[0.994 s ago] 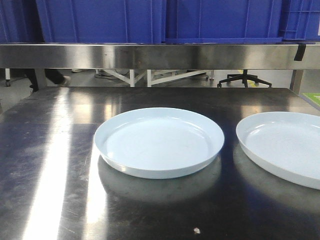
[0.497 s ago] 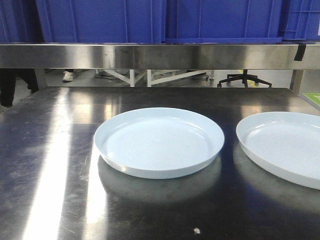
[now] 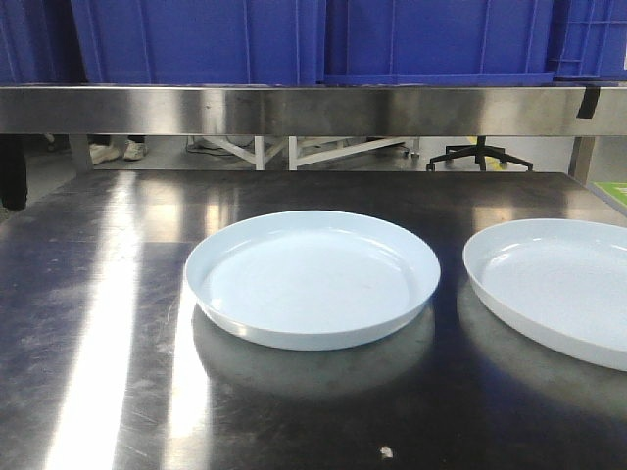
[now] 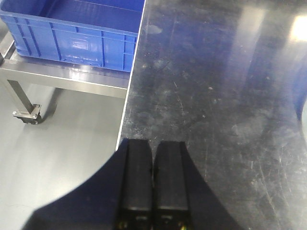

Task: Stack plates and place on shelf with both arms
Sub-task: 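Grasp the plate rim with the right gripper and lift it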

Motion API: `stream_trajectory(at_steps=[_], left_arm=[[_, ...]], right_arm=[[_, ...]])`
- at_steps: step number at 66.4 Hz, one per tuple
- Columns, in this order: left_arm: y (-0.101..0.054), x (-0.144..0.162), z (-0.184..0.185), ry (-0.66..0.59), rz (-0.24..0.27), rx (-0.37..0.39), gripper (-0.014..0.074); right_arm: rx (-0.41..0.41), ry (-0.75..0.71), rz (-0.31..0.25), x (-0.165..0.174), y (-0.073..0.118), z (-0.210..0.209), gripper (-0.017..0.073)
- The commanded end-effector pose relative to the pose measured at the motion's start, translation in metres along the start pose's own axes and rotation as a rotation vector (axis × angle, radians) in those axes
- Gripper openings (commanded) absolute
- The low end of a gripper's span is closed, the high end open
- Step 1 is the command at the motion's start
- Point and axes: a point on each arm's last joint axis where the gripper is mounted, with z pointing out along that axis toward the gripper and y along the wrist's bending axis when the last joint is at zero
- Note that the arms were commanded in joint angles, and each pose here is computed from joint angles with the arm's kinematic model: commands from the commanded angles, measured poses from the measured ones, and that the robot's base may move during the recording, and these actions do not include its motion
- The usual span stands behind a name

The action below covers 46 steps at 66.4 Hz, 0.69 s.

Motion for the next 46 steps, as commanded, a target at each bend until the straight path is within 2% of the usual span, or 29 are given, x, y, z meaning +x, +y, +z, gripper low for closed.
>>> stream_trajectory(at_steps=[1, 14, 22, 26, 46], left_arm=[[-0.001, -0.016, -0.004, -0.105, -0.010, 0.008, 0.0083], [-0.001, -0.016, -0.004, -0.105, -0.010, 0.008, 0.0083], [-0.001, -0.016, -0.004, -0.105, -0.010, 0.008, 0.0083], [-0.001, -0.016, -0.004, -0.105, -0.010, 0.008, 0.0083], [-0.001, -0.016, -0.004, -0.105, -0.010, 0.008, 0.0083]], right_arm=[[-0.006, -0.075, -0.019, -0.027, 0.002, 0.008, 0.0344], [0.009, -0.011, -0.012, -0.045, 0.001, 0.035, 0.0358], [0.043, 0.015, 0.018, -0.050, -0.009, 0.046, 0.0452], [0.057, 0.022, 0.032, -0.050, -0.014, 0.049, 0.0470], [0.065, 0.071, 0.038, -0.046, -0.017, 0.063, 0.0468]])
